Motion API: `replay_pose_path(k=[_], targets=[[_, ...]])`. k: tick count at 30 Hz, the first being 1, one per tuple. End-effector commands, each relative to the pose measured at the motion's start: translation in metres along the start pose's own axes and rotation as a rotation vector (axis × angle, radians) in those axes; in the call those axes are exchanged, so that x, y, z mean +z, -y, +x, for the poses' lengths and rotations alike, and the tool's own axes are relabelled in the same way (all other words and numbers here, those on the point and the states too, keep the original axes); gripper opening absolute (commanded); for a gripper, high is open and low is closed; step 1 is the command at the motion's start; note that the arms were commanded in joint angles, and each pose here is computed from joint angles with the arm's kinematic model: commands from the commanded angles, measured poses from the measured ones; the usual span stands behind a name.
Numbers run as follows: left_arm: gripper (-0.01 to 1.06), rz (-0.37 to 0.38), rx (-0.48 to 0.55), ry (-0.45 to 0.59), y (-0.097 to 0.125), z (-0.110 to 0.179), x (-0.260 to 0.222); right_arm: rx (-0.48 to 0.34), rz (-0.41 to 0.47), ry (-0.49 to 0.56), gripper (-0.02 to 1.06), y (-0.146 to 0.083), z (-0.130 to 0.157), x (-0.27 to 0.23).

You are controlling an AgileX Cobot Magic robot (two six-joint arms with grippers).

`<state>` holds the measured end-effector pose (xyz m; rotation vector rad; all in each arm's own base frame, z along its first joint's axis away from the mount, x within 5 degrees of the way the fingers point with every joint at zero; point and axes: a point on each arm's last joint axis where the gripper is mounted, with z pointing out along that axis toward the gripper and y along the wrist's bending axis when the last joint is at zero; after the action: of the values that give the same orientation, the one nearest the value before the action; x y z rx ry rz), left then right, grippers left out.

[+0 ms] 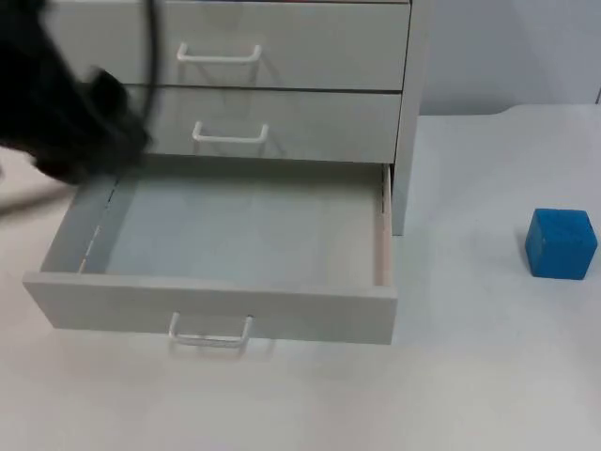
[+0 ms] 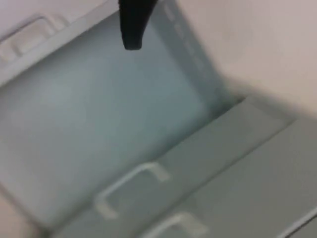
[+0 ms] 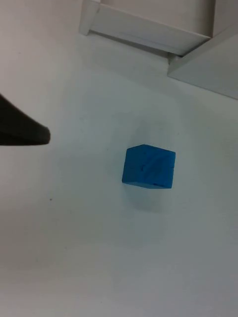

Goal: Open the drawer with the left hand, place the block into the drawer with the right hand, then close the drawer with the left hand.

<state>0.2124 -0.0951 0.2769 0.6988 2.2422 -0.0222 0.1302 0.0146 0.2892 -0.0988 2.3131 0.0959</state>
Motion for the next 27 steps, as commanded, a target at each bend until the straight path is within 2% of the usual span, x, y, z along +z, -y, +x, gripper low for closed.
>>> replay_pose_path(k=[1,5,9,12,17,19,20,21,23,27], targets=[[0.70,-0.039,-0.169,0.010,-0.022,0.005,-0.012,-0.002,0.002,0.013,1.05,0.001,-0.001,0.000],[0.70,-0.130,-0.394,-0.002,-0.056,0.020,-0.029,-0.002,0.002,0.015,1.05,0.001,-0.001,0.000],[0.70,-0.184,-0.471,-0.012,-0.069,0.029,-0.042,-0.002,0.002,0.015,1.05,0.001,-0.001,0.000],[0.70,-0.198,-0.486,-0.009,-0.071,0.032,-0.047,-0.002,0.002,0.015,1.05,0.001,-0.001,0.000],[0.70,-0.197,-0.429,-0.006,-0.069,0.032,-0.054,-0.002,0.002,0.015,1.05,0.001,-0.001,0.000],[0.78,-0.195,-0.410,-0.014,-0.068,0.033,-0.055,-0.002,0.002,0.015,1.05,0.001,-0.001,0.000],[0.86,-0.193,-0.412,-0.017,-0.068,0.033,-0.055,-0.002,0.002,0.015,1.05,0.001,-0.001,0.000],[0.86,-0.193,-0.412,-0.017,-0.068,0.033,-0.055,-0.002,0.002,0.015,1.05,0.001,-0.001,0.000],[1.05,-0.190,-0.423,-0.026,-0.068,0.034,-0.055,-0.002,0.002,0.015,1.05,0.001,-0.001,0.000],[1.05,-0.186,-0.485,-0.016,-0.067,0.034,-0.056,-0.002,0.002,0.017,1.05,0.001,-0.001,0.000]])
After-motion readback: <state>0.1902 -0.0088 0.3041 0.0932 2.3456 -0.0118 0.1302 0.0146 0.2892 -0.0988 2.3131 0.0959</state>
